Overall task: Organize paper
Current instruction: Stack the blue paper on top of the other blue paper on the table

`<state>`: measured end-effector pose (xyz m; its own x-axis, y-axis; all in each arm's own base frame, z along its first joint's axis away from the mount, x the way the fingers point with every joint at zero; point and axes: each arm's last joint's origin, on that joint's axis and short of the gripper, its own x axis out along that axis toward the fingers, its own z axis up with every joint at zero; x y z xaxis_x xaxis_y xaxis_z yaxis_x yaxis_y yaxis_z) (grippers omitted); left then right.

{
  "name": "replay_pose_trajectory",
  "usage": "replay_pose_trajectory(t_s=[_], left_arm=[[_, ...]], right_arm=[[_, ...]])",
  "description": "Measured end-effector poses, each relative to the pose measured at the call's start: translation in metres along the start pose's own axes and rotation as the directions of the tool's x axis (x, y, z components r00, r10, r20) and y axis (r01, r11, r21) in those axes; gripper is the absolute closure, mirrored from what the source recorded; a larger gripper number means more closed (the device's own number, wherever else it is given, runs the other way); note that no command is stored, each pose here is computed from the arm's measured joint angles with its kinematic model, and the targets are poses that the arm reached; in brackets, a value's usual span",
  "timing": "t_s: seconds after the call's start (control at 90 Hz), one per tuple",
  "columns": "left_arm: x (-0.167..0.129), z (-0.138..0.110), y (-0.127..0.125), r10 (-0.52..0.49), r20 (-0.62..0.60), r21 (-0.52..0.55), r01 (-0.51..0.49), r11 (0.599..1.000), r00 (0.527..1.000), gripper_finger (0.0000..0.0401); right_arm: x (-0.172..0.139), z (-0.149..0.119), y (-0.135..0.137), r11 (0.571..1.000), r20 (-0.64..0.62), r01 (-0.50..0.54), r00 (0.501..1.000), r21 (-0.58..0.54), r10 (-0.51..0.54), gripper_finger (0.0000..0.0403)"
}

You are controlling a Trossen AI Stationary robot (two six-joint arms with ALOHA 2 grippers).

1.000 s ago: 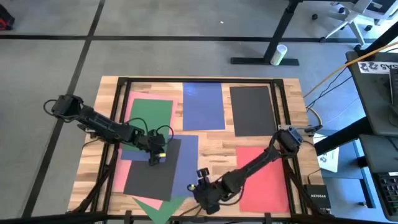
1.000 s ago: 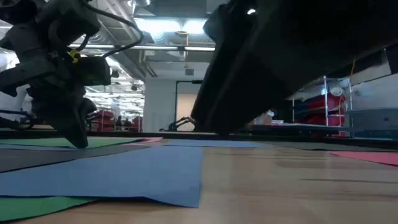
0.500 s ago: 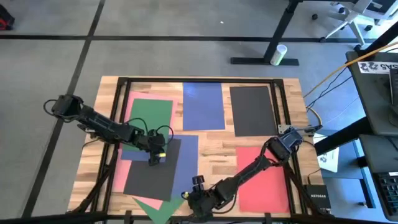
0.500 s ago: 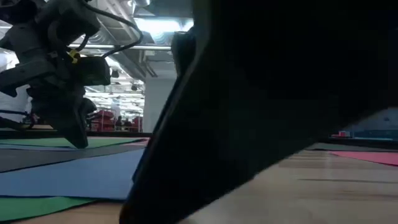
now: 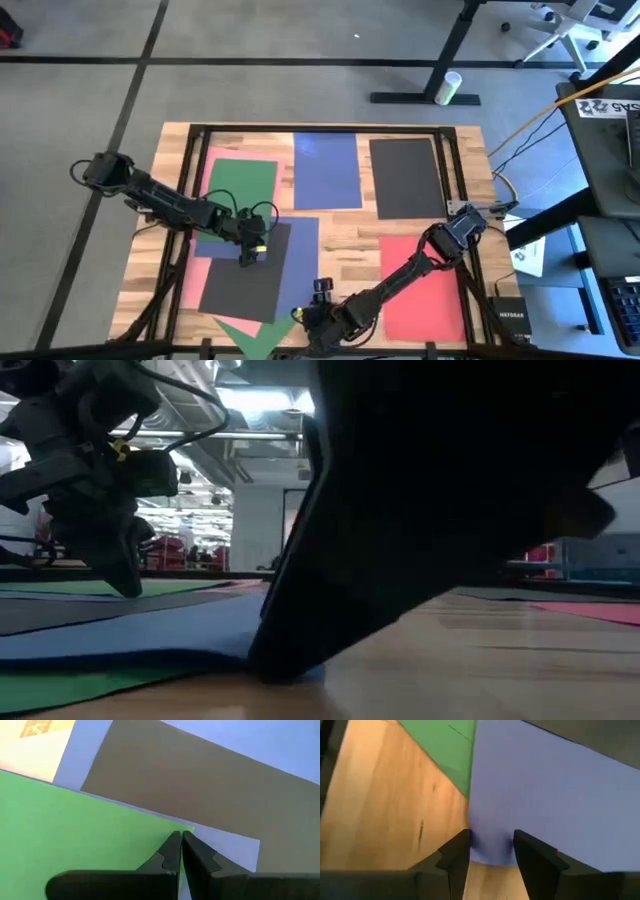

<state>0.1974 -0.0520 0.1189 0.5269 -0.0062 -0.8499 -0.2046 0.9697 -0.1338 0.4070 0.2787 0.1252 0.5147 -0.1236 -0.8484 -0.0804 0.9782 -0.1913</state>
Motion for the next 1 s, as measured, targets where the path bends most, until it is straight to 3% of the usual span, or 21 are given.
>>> replay_pose_trajectory(t_s=[0.667,1.0], left_arm=[[0.000,0.000,0.000,0.000,0.000,0.011,0.000,1.000,1.000,0.0401],[0.000,0.000,0.000,-0.001,0.001,0.011,0.001,1.000,1.000,0.0401]], right_arm=[[0.000,-0.002,0.001,0.998,-0.002,0.049,0.999,0.044,-0.049,0.0260],[-0.012,0.004,-0.003,0.974,0.024,0.188,0.981,0.125,-0.192,0.0260]])
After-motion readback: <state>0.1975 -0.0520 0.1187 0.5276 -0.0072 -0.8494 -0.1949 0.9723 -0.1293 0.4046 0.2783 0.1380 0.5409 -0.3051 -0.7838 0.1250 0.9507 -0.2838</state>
